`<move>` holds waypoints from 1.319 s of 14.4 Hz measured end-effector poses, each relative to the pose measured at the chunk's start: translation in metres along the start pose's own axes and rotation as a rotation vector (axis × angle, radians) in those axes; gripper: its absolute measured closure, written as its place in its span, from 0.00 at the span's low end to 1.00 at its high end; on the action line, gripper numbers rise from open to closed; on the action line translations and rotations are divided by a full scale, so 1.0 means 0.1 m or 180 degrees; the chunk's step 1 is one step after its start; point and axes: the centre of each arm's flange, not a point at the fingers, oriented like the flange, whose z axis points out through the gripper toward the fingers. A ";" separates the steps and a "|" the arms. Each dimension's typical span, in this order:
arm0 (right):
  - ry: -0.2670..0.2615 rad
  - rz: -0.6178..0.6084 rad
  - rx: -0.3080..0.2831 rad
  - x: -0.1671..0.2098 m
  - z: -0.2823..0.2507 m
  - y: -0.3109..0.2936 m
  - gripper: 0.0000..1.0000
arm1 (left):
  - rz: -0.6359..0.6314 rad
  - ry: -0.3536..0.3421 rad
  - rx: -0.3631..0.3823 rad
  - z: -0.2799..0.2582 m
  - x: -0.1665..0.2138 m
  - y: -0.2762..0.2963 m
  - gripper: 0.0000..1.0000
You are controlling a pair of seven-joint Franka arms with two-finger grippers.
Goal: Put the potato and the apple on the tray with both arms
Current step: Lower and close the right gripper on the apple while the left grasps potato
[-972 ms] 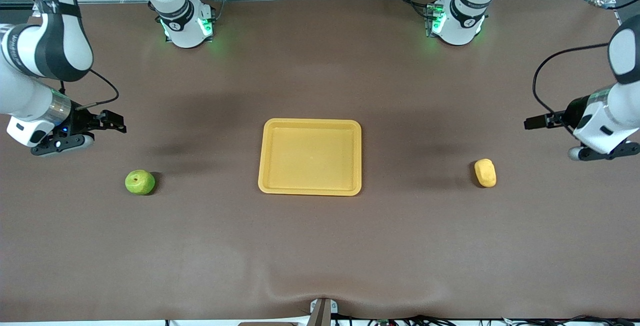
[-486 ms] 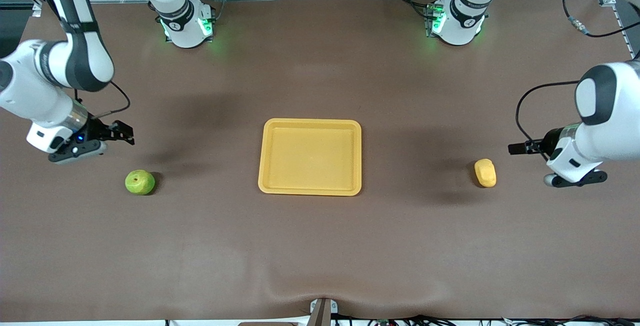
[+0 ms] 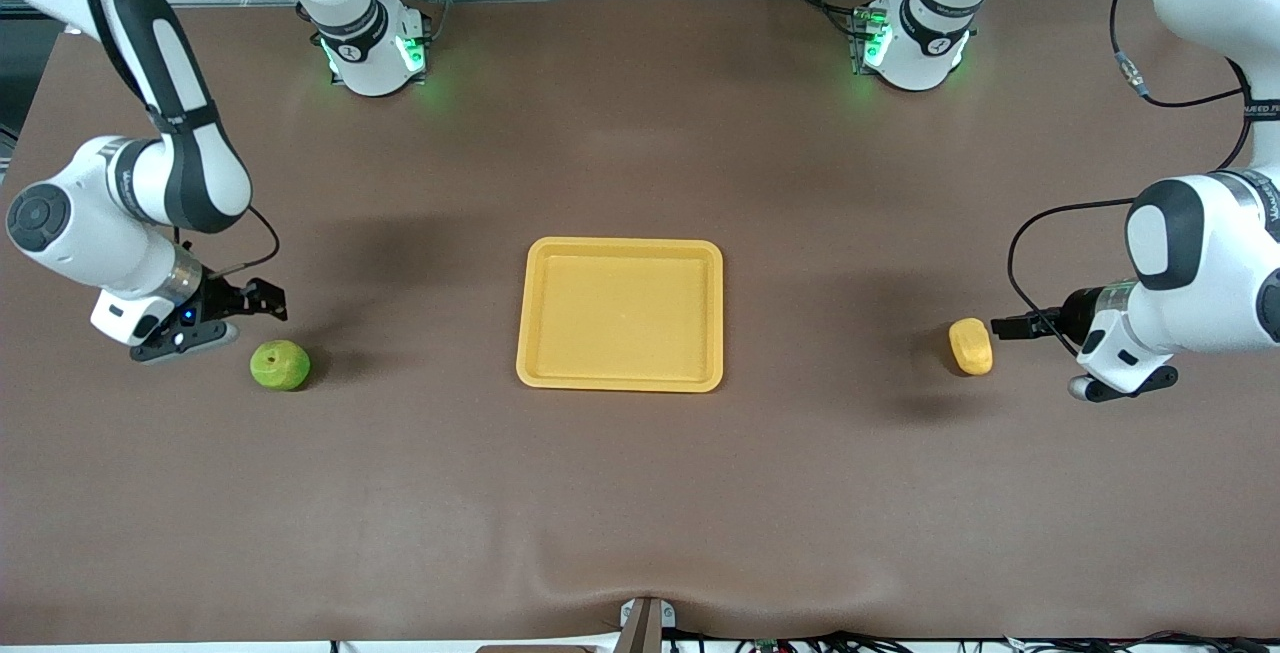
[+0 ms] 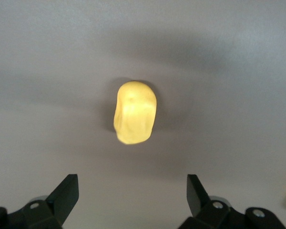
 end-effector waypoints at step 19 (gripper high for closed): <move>0.0055 -0.0349 -0.0251 0.28 0.59 0.00 0.00 | 0.0002 0.0254 -0.0052 0.89 0.16 -0.09 0.00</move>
